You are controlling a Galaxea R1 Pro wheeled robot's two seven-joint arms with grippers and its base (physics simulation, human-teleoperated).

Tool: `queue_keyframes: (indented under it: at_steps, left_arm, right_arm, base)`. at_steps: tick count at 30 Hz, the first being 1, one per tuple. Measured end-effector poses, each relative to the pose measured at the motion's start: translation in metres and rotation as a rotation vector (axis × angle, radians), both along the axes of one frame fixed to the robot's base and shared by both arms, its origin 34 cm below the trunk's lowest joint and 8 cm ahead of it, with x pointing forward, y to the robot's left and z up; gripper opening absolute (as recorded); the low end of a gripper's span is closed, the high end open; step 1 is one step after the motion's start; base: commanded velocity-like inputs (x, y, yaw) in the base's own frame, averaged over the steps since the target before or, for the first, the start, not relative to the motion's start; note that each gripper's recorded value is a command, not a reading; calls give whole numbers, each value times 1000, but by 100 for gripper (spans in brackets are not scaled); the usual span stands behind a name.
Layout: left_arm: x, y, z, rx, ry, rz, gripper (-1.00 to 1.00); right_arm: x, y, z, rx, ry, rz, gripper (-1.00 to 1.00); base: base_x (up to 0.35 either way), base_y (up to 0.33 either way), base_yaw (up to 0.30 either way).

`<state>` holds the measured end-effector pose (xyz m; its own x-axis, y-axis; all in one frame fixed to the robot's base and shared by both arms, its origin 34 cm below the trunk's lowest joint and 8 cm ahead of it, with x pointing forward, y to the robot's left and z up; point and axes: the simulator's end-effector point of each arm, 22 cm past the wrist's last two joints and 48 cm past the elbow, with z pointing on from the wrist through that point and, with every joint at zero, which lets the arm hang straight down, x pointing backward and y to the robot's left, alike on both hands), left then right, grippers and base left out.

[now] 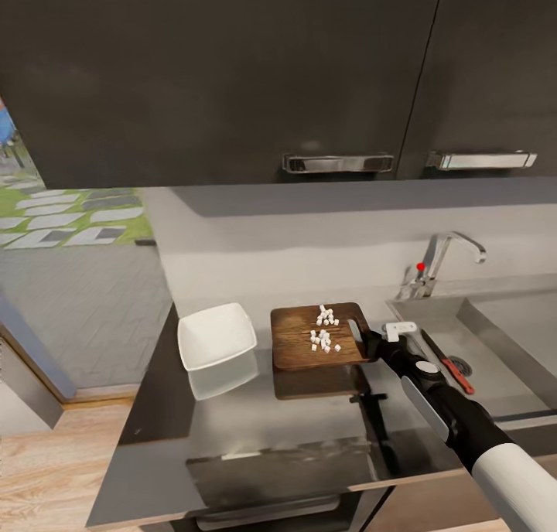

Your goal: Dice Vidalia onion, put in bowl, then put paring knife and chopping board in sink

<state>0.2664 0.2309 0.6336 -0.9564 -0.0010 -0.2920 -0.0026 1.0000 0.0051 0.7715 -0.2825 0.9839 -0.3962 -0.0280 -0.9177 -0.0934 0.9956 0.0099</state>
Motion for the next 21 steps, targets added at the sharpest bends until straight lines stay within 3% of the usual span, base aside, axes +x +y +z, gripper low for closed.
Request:
queue_keyframes:
  at_steps: [21]
  left_arm:
    - [12,0,5,1,-33,0,100]
  right_arm:
    - [0,0,22,0,-33,0,-100]
  base:
    - [0,192,0]
